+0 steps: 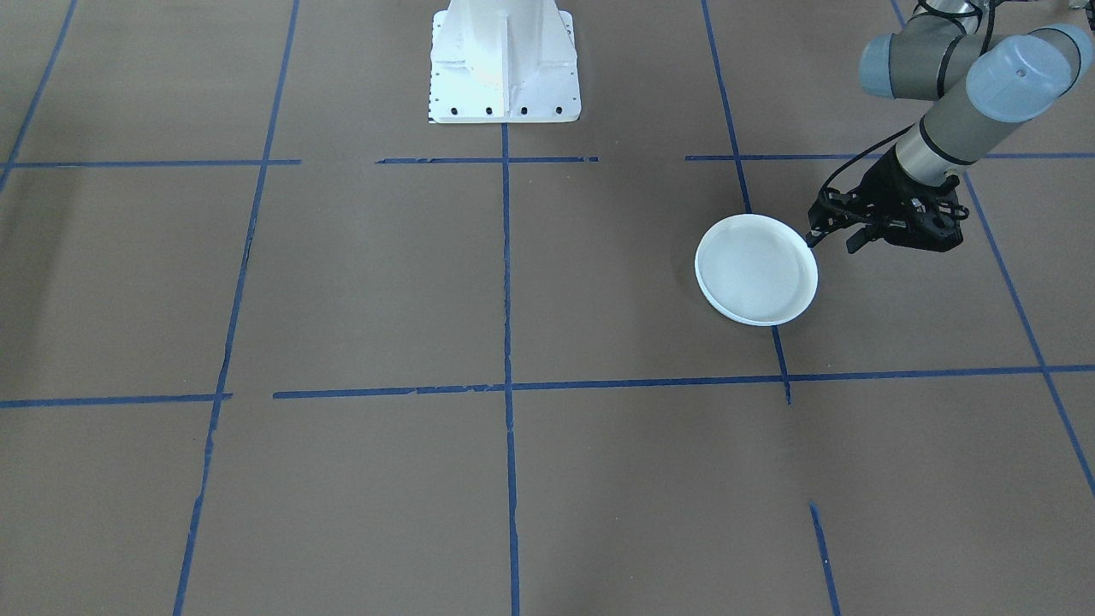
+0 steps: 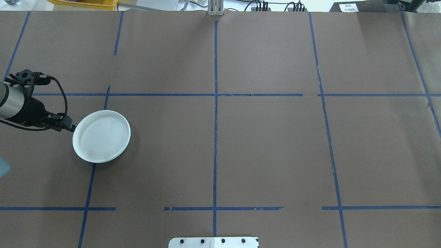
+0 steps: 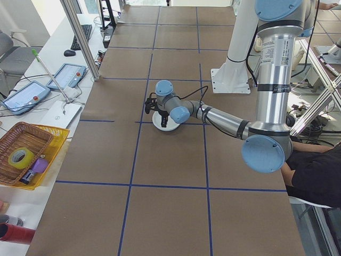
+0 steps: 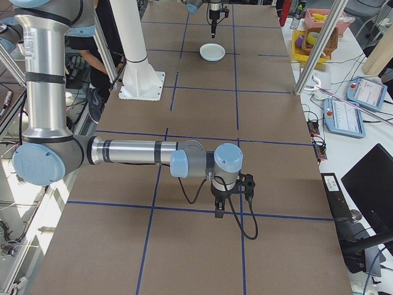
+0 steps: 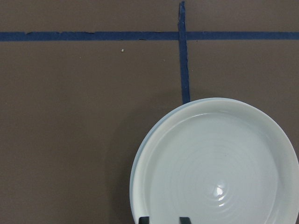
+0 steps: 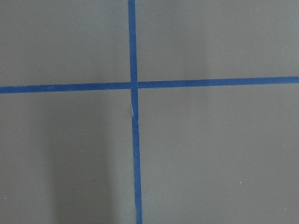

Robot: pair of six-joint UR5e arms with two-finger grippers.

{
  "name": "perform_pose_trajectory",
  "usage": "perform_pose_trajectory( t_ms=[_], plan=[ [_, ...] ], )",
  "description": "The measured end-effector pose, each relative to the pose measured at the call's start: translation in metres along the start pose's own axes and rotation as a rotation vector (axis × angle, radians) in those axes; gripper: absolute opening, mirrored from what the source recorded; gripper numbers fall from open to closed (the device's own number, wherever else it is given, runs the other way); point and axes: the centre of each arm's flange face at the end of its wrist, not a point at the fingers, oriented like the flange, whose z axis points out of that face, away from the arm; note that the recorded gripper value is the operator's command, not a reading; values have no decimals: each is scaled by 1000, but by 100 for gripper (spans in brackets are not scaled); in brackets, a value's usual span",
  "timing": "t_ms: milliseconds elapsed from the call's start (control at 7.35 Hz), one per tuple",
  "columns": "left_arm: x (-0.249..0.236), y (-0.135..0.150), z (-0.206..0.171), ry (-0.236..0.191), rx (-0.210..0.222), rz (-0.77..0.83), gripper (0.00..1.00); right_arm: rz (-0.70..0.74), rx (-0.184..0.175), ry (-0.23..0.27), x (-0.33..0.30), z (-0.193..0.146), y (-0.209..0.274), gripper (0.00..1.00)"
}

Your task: Stack plate in center

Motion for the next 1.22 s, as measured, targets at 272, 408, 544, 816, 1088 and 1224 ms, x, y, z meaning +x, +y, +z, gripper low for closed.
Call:
perform_pose_trajectory(
  t_ms=[272, 408, 544, 816, 1088, 1224],
  plan=[
    [-7, -8, -15, -1, 31, 21, 100, 0, 0, 0, 0, 0, 0, 100],
    [-18, -17, -27, -11, 59, 72, 100, 1, 0, 0, 0, 0, 0, 100],
    [-34, -28, -44, -29, 93, 133, 100, 0, 0, 0, 0, 0, 0, 100],
    [-74, -47, -79, -96, 128, 216, 100, 1, 0, -1, 0, 0, 0, 100],
    [-124, -61, -114, -195, 105, 271, 100, 0, 0, -1, 0, 0, 0, 100],
    [-150, -62, -130, -231, 90, 280, 100, 0, 0, -1, 0, 0, 0, 100]
  ],
)
